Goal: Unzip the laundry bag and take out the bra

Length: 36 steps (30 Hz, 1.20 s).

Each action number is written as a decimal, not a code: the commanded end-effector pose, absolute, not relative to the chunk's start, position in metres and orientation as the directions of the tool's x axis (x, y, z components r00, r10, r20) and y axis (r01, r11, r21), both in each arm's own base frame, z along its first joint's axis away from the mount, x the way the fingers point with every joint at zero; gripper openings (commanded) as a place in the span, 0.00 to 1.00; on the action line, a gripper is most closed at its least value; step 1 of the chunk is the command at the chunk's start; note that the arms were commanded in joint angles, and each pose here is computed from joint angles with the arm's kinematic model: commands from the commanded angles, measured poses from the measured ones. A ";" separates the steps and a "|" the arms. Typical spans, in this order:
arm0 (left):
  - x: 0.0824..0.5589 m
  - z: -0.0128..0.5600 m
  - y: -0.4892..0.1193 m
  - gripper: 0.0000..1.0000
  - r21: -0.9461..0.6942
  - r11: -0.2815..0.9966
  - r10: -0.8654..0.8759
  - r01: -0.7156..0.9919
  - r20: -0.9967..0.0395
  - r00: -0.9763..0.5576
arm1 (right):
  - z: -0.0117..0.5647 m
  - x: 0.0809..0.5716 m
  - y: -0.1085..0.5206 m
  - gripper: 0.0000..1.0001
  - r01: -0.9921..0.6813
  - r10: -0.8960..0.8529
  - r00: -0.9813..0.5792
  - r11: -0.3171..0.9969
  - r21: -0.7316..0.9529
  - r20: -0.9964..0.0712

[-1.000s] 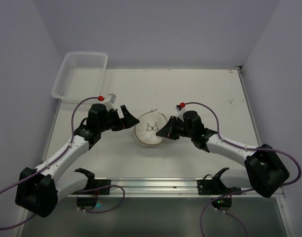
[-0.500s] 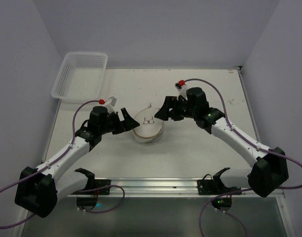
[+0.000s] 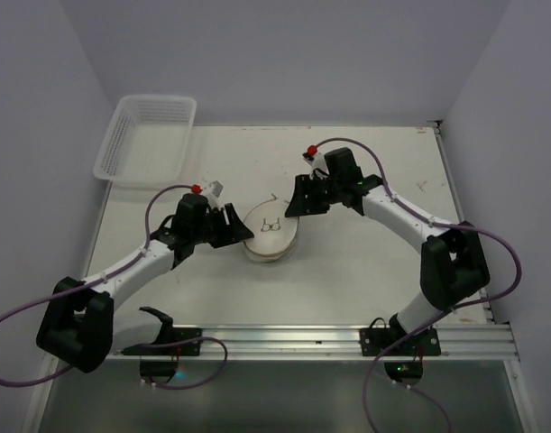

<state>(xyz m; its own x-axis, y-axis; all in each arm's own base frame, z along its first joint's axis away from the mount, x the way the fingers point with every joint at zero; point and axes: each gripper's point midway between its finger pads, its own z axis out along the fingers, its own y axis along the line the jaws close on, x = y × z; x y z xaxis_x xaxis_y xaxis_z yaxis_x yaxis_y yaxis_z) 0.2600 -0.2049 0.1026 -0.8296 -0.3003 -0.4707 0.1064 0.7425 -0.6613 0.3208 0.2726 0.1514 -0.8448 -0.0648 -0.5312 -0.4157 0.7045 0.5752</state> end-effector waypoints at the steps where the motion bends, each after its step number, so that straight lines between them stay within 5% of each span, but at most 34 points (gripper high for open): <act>1: 0.284 0.114 -0.208 0.57 -0.609 0.771 -0.258 0.188 -0.568 -0.781 | 0.151 0.293 0.283 0.44 -0.460 -0.109 -0.845 0.645 0.610 -0.523; 4: 0.310 0.125 -0.215 0.40 -0.565 0.787 -0.213 0.247 -0.625 -0.751 | 0.144 0.277 0.284 0.13 -0.440 -0.088 -0.855 0.645 0.626 -0.511; 6: 0.323 0.119 -0.217 0.28 -0.525 0.806 -0.166 0.275 -0.645 -0.746 | 0.147 0.271 0.286 0.04 -0.415 -0.045 -0.861 0.639 0.648 -0.507; 18: 0.410 0.171 -0.262 0.26 -0.448 0.736 -0.077 0.508 -0.801 -0.594 | 0.152 0.245 0.309 0.00 -0.199 0.294 -0.863 0.550 0.811 -0.412; 22: 0.421 0.183 -0.265 0.36 -0.446 0.731 -0.092 0.516 -0.815 -0.573 | 0.158 0.247 0.325 0.15 -0.204 0.282 -0.873 0.530 0.823 -0.398; 27: 0.416 0.209 -0.245 0.84 -0.444 0.768 -0.135 0.462 -0.817 -0.560 | 0.165 0.246 0.323 0.48 -0.264 0.207 -0.867 0.581 0.770 -0.453; 30: 0.394 0.209 -0.223 0.97 -0.465 0.816 -0.178 0.344 -0.768 -0.615 | 0.188 0.250 0.307 0.66 -0.320 0.152 -0.829 0.659 0.681 -0.538; 36: 0.328 0.180 -0.193 1.00 -0.576 0.813 -0.350 0.086 -0.602 -0.718 | 0.222 0.258 0.256 0.88 -0.365 0.113 -0.736 0.764 0.533 -0.667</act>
<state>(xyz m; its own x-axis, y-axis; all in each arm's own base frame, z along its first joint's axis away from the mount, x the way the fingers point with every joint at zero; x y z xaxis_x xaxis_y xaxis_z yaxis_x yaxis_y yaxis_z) 0.3630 -0.2129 0.2165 -0.6279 -0.2484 -0.7376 0.2901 0.8047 -0.5180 0.2532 0.2892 0.1990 -0.8085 0.1591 -0.5666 -0.3180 0.6921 0.6480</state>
